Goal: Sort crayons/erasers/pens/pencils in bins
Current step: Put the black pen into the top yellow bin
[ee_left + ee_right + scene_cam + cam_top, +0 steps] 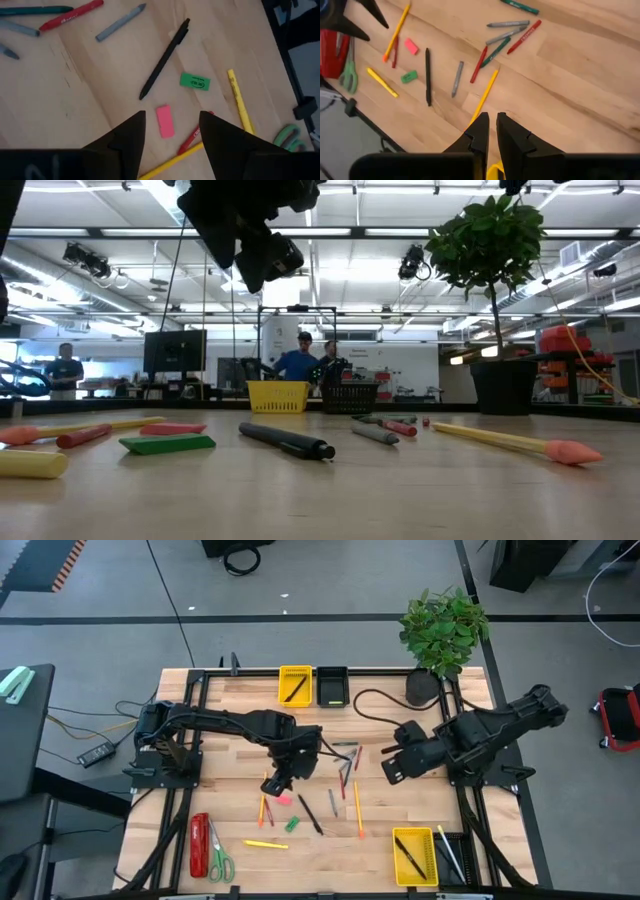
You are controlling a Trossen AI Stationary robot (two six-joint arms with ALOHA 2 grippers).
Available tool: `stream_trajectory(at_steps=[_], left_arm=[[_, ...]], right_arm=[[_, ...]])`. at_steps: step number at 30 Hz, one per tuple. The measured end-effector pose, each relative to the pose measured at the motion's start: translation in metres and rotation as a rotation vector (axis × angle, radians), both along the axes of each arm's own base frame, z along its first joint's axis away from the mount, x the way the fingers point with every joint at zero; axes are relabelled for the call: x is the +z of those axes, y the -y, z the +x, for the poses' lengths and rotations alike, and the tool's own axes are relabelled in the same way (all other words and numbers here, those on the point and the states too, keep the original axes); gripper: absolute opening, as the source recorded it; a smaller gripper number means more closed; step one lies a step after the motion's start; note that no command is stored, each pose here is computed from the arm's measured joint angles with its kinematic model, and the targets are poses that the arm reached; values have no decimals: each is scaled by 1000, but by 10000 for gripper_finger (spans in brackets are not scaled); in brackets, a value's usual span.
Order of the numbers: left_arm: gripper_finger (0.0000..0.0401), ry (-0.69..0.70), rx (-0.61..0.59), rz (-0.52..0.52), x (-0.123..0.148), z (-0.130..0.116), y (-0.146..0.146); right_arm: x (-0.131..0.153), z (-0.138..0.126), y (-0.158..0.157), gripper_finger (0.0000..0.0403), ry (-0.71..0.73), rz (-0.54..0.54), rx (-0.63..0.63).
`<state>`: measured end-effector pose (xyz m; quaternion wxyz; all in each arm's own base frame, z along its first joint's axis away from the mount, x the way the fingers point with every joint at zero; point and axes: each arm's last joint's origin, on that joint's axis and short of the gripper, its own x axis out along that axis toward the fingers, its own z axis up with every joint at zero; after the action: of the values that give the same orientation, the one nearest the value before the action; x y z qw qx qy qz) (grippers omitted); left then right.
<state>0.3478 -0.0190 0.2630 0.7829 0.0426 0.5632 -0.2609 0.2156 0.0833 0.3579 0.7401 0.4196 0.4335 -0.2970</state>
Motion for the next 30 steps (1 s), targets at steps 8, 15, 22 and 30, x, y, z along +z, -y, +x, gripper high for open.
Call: stream_trajectory(at_steps=[8, 15, 22, 30], left_arm=[[206, -4, 46, 52, 0, 1, 0], [201, 36, -22, 115, -1, 2, 6], [193, 9, -33, 124, -21, 15, 6], [184, -67, -179, 59, -61, 27, 18]], right_arm=[[-3, 4, 1, 42, -24, -6, 73], [-2, 1, -9, 42, 10, -45, 91], [0, -4, -19, 42, 78, -138, 19], [0, -5, -18, 42, 84, -140, -25]])
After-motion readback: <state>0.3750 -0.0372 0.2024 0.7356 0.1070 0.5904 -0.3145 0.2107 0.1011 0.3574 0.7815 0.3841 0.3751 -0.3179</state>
